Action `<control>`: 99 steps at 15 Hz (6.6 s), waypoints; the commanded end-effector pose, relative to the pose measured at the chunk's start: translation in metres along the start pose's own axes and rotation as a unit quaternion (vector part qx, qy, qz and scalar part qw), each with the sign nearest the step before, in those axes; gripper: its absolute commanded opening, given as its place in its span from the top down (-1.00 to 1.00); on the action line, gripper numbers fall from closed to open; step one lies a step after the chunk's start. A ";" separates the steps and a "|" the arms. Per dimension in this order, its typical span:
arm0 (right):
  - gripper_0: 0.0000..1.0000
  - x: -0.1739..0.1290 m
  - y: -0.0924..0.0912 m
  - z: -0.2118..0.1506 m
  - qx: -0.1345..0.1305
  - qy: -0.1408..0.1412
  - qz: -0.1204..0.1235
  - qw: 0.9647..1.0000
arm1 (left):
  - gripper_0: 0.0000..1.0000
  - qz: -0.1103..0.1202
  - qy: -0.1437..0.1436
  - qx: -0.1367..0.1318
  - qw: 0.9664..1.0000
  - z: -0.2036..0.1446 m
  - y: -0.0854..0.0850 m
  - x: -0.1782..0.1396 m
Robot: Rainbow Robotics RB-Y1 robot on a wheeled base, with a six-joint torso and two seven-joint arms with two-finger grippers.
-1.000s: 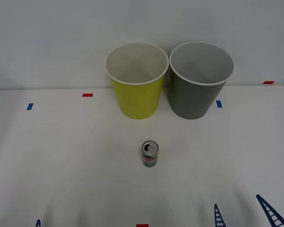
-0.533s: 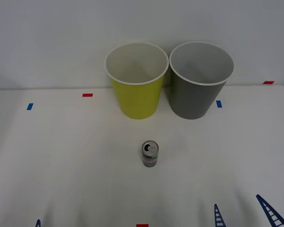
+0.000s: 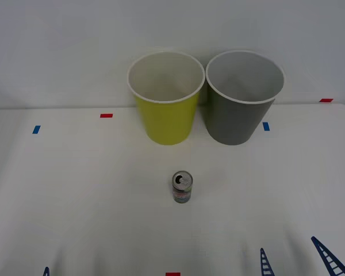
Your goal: Put cans in the gray bin and PET bottles in the light green bin.
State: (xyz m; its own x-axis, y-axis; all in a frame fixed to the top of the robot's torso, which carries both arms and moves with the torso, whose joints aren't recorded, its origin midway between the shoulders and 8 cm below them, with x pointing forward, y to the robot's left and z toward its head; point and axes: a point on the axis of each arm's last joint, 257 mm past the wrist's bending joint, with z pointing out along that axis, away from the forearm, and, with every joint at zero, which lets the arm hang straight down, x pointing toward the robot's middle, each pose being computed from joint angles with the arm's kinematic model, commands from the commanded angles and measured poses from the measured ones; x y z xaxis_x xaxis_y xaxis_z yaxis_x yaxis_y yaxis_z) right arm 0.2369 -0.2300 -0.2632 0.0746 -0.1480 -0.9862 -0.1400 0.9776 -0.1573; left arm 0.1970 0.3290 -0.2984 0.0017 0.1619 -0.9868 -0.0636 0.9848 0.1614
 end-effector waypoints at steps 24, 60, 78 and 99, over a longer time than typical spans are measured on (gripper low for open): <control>-1.00 0.000 0.000 0.000 0.000 0.000 0.000 1.000 | -1.00 0.000 0.000 0.000 1.000 0.000 0.000 0.000; -1.00 0.000 0.000 0.000 0.000 0.000 0.000 1.000 | -1.00 0.000 0.000 0.000 1.000 0.000 0.000 0.000; -1.00 -0.011 0.115 0.083 -0.119 -0.042 0.066 0.990 | -1.00 0.000 0.000 0.000 1.000 0.000 0.000 0.000; 0.61 -0.007 0.175 0.203 -0.134 -0.080 0.079 0.985 | -1.00 0.000 0.000 0.000 1.000 0.000 0.000 0.000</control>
State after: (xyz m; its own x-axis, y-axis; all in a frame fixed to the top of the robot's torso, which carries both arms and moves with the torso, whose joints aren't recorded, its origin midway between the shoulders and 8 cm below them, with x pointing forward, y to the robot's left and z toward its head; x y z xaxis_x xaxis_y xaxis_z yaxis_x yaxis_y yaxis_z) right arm 0.4121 -0.0266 -0.2727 0.1843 0.0475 -0.9817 -0.4170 0.9083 -0.0343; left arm 0.1970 0.3290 -0.2984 0.0017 0.1619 -0.9868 -0.0636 0.9848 0.1614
